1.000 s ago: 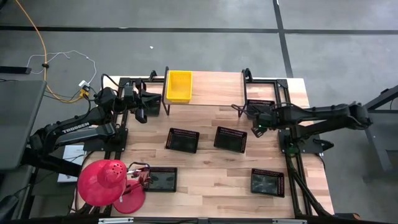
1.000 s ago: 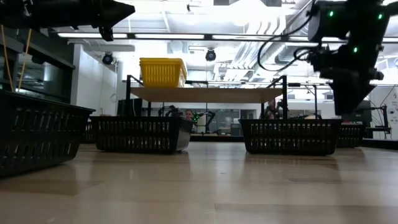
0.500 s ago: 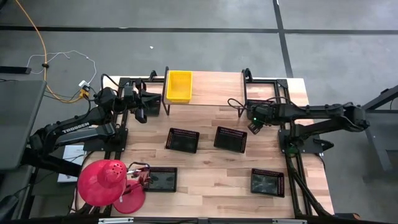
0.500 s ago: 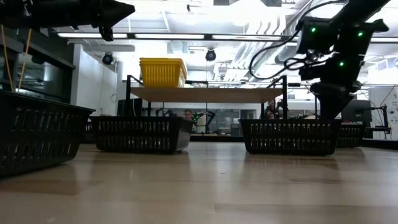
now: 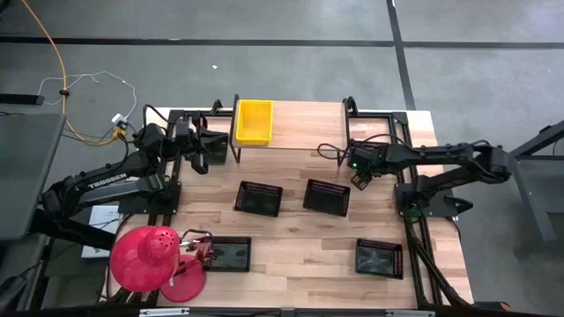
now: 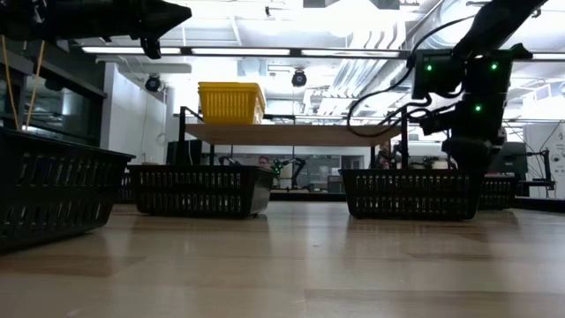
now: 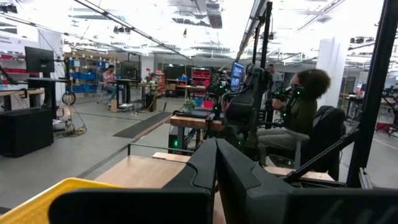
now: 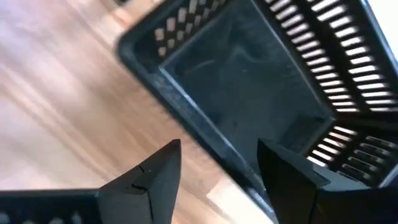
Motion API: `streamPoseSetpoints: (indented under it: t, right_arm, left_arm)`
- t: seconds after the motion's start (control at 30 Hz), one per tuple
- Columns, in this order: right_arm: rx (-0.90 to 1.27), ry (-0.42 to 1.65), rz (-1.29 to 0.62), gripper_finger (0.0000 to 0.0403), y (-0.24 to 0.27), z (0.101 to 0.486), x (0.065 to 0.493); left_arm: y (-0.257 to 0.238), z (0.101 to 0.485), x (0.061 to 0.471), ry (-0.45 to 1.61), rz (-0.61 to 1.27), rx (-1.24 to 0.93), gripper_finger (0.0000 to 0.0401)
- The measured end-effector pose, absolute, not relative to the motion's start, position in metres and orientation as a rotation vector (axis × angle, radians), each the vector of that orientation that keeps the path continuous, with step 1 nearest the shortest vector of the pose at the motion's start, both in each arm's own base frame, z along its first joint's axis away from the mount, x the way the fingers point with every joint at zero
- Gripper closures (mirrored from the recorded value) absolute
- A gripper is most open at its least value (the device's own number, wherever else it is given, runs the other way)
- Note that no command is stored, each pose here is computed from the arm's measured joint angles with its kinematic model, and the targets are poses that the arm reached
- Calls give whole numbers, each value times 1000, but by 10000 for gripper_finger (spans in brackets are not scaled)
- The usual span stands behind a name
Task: Stack baskets on shelf by color
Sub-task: Put the black bin on the shelf
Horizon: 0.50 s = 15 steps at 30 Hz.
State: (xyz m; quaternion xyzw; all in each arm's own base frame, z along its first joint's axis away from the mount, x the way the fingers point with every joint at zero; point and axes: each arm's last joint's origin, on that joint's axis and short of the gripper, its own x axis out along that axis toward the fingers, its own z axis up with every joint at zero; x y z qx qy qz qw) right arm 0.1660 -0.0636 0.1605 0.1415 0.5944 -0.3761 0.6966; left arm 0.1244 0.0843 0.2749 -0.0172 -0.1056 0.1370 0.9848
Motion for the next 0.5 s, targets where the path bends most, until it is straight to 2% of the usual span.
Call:
streamPoseSetpoints:
  t: [0.1, 0.23, 0.27, 0.4, 0.5]
  right_arm:
    - [349, 1337, -880, 256, -66, 158, 165]
    - [382, 1334, -919, 368, -66, 159, 163]
    - [391, 1331, -927, 384, -65, 160, 162]
    - [413, 1319, -976, 383, -64, 177, 160]
    - [361, 1277, -1046, 398, -64, 204, 161]
  left_arm:
    - [84, 275, 124, -212, 275, -35, 401]
    - [84, 275, 124, -213, 275, -39, 401]
    - [84, 275, 124, -213, 274, -44, 401]
    - [84, 275, 124, -214, 274, -46, 401]
    - [84, 275, 124, -214, 274, -47, 401]
